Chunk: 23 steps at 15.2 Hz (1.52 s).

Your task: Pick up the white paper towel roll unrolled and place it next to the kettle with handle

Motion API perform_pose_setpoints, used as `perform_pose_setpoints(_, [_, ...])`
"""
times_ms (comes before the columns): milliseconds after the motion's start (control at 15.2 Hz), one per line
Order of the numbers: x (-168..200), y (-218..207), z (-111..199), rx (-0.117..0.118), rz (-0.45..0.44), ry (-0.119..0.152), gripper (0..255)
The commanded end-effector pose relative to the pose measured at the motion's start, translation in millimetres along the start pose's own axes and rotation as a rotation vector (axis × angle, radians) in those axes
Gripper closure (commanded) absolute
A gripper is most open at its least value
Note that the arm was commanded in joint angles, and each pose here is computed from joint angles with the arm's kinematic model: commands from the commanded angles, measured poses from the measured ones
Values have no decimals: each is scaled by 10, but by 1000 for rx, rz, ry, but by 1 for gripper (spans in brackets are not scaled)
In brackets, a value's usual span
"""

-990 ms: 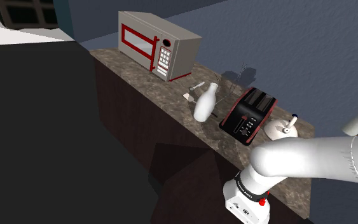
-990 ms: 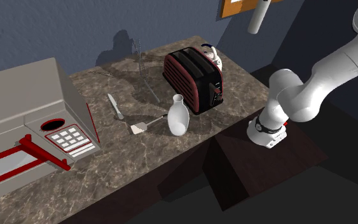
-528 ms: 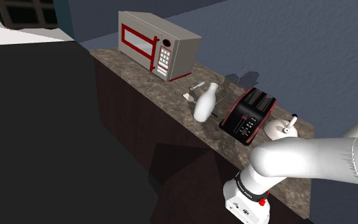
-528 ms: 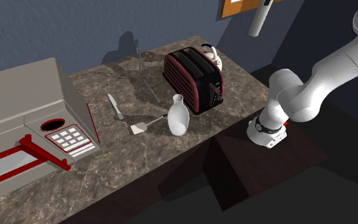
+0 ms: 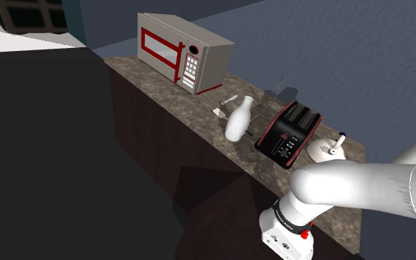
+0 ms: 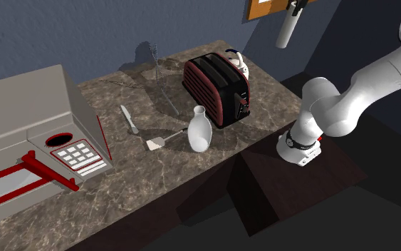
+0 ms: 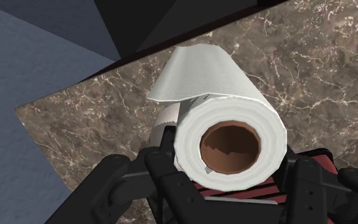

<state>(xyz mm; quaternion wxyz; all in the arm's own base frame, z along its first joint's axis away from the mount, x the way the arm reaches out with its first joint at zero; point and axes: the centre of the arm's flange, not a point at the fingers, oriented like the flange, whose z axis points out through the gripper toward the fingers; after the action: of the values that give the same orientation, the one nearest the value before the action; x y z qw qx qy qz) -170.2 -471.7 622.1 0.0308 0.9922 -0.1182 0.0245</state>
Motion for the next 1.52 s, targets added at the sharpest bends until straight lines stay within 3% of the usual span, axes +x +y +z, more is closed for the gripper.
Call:
perform_pose_setpoints(0, [-4, -15, 108, 0, 0, 0, 255])
perform_pose_setpoints(1452, [-69, -79, 1266, 0, 0, 0, 255])
